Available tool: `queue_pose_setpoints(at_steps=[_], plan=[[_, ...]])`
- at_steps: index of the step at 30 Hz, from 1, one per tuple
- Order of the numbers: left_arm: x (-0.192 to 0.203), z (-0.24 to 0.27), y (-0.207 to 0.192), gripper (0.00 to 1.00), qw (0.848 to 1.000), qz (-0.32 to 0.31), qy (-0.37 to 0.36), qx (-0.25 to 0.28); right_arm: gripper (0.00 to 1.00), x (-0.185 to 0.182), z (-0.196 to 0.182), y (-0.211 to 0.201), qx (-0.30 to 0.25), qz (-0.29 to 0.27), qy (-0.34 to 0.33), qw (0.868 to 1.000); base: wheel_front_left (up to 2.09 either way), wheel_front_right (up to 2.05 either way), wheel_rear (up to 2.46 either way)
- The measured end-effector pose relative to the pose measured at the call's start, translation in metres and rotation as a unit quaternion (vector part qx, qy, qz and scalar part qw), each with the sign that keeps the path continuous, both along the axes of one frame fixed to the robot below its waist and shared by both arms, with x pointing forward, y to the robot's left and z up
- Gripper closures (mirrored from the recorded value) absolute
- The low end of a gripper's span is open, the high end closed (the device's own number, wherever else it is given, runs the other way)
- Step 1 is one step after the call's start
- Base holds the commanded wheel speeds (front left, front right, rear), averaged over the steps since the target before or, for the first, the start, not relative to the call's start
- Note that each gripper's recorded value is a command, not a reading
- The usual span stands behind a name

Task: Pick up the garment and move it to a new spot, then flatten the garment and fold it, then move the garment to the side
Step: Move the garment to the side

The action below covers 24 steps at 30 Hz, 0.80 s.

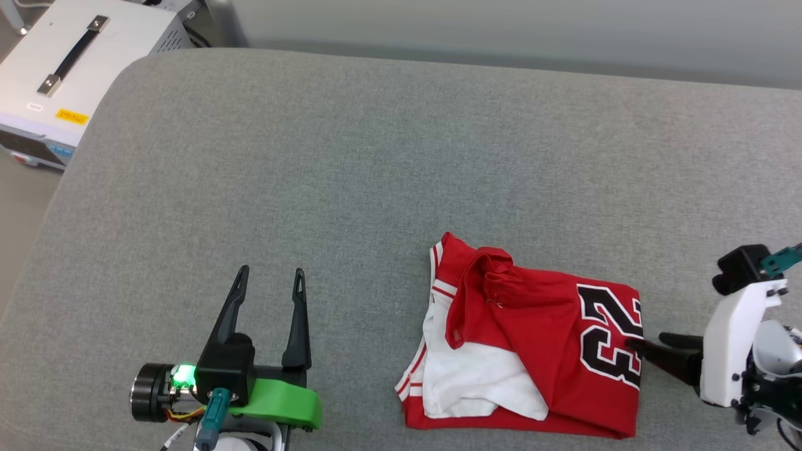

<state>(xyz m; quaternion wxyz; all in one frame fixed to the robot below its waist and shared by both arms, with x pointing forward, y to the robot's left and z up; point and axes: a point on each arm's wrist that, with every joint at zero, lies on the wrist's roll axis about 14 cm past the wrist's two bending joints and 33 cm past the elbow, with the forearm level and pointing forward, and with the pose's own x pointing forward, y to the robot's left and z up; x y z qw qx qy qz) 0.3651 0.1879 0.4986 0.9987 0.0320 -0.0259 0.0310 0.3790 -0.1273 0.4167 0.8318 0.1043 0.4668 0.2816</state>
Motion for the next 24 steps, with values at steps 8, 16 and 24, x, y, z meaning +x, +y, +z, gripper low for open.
queue_pose_setpoints(at_steps=[8,16,24], plan=[[0.008,-0.008,0.002,0.0,1.0,0.003,0.012,0.001,0.0,-0.003,-0.032,0.027,0.023,0.007,0.036,0.999,0.0,0.0,0.0],[0.013,-0.014,0.003,0.0,1.0,0.005,0.019,0.002,0.0,-0.002,-0.05,0.048,0.039,0.014,0.04,0.998,0.0,0.0,0.0],[0.012,-0.014,0.003,0.0,1.0,0.006,0.021,0.001,1.0,0.005,-0.042,0.048,0.05,0.009,0.002,0.999,0.0,0.0,0.0]])
